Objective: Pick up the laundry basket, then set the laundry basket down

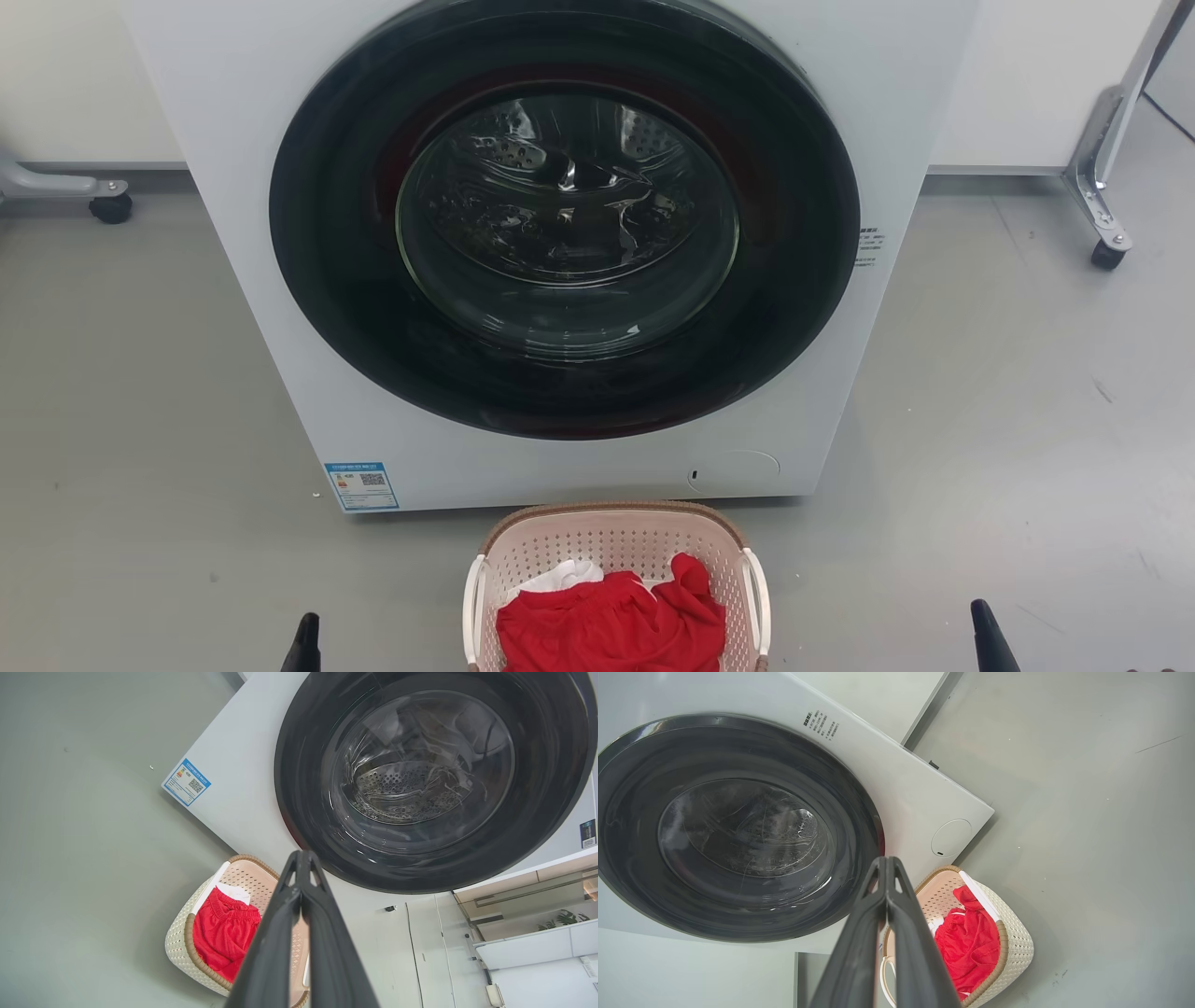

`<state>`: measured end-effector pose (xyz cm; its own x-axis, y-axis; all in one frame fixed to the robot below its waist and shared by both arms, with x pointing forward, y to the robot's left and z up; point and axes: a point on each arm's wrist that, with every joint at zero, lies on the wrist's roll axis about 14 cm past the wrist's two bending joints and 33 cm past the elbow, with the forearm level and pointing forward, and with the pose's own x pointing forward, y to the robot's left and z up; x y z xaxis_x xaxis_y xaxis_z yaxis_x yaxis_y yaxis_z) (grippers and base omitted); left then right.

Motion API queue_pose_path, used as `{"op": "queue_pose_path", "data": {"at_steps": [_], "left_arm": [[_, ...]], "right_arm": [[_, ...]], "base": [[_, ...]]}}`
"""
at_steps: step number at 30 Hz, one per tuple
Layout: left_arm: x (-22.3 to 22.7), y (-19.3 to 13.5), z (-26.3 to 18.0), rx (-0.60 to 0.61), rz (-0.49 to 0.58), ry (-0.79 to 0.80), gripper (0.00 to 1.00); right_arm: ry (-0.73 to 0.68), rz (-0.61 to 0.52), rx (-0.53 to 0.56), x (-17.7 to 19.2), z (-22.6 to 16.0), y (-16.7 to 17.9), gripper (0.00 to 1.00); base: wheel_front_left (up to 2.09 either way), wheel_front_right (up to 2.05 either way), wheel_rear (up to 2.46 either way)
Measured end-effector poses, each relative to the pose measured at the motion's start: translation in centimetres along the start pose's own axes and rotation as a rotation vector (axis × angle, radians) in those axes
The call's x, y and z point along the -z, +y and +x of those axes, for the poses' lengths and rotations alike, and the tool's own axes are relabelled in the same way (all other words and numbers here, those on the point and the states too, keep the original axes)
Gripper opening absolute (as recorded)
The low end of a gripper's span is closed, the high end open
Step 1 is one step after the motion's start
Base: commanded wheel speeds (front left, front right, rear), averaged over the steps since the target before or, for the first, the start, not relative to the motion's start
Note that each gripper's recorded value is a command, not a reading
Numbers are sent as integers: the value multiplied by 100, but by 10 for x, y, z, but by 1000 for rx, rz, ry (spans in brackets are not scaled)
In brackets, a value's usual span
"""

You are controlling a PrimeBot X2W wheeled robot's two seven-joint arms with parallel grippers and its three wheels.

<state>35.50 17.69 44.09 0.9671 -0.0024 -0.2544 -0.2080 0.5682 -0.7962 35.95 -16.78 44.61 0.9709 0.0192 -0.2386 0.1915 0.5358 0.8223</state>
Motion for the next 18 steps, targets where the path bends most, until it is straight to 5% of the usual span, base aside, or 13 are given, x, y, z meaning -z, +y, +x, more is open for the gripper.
{"op": "queue_pose_path", "data": {"at_steps": [18], "left_arm": [[-14, -12, 8, 61, -273, -9, 0]], "right_arm": [[-28, 261, -41, -21, 7, 4, 0]], "base": [[0, 0, 0]]}}
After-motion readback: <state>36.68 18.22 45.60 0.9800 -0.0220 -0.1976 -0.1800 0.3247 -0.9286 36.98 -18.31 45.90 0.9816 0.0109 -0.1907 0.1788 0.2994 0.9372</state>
